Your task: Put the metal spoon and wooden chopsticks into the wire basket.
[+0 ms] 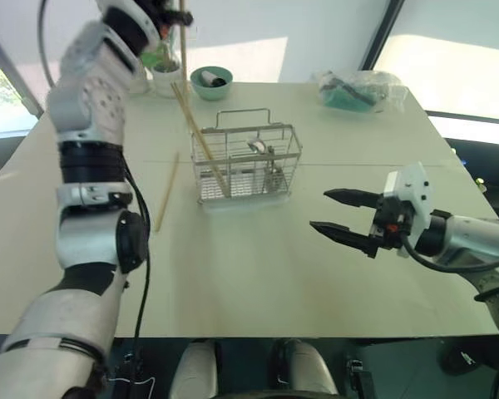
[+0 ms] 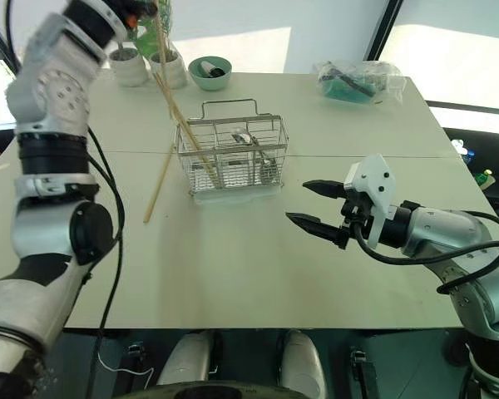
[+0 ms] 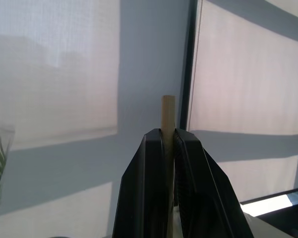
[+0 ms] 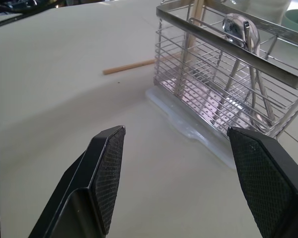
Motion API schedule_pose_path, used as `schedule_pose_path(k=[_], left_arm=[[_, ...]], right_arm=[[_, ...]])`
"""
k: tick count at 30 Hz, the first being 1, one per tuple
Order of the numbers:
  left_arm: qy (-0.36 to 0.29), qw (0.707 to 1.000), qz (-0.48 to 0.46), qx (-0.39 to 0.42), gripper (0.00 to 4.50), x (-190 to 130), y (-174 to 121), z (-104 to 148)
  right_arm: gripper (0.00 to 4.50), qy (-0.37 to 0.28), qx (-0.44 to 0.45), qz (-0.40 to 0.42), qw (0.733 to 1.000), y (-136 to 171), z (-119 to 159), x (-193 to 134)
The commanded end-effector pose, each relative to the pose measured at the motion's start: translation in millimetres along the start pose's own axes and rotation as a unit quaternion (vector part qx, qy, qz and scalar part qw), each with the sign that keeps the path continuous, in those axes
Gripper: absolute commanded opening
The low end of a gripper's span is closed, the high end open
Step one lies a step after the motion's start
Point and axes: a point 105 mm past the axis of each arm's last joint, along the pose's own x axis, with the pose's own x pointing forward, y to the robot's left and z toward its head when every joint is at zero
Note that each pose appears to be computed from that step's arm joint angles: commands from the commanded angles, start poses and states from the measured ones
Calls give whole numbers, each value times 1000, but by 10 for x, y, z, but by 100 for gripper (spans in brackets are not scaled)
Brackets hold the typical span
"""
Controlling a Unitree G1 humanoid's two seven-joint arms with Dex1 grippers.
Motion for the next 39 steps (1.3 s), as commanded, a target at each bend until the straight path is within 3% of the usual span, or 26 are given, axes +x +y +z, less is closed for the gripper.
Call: schedule_pose_path(k=[1,12,20,27,32,35,39], left_arm=[[-40,999,-15,8,5,65,-69,298],[-30,998,-43,-23,5,159,-326,58],[35,998,-39,-22,5,-38,-374,-569],[63,997,0,-51,5,-239,-354,-907],[70,994,33,-74,5,-348,-293,-1014],[69,992,39,-94,107,-393,-294,-1027],[64,992,34,-104,313,-417,-323,-918]], right_arm=[[341,-24,-24,-7,999,25,123,-22],[341,-28,-20,-13,999,30,115,-10],[341,-31,-17,-24,999,18,119,-23],[341,-42,-14,-32,998,-42,173,-41],[341,-43,-16,-36,998,-87,197,-48],[341,-44,-17,-39,998,-113,211,-44],[341,-43,-18,-36,998,-132,214,-37]])
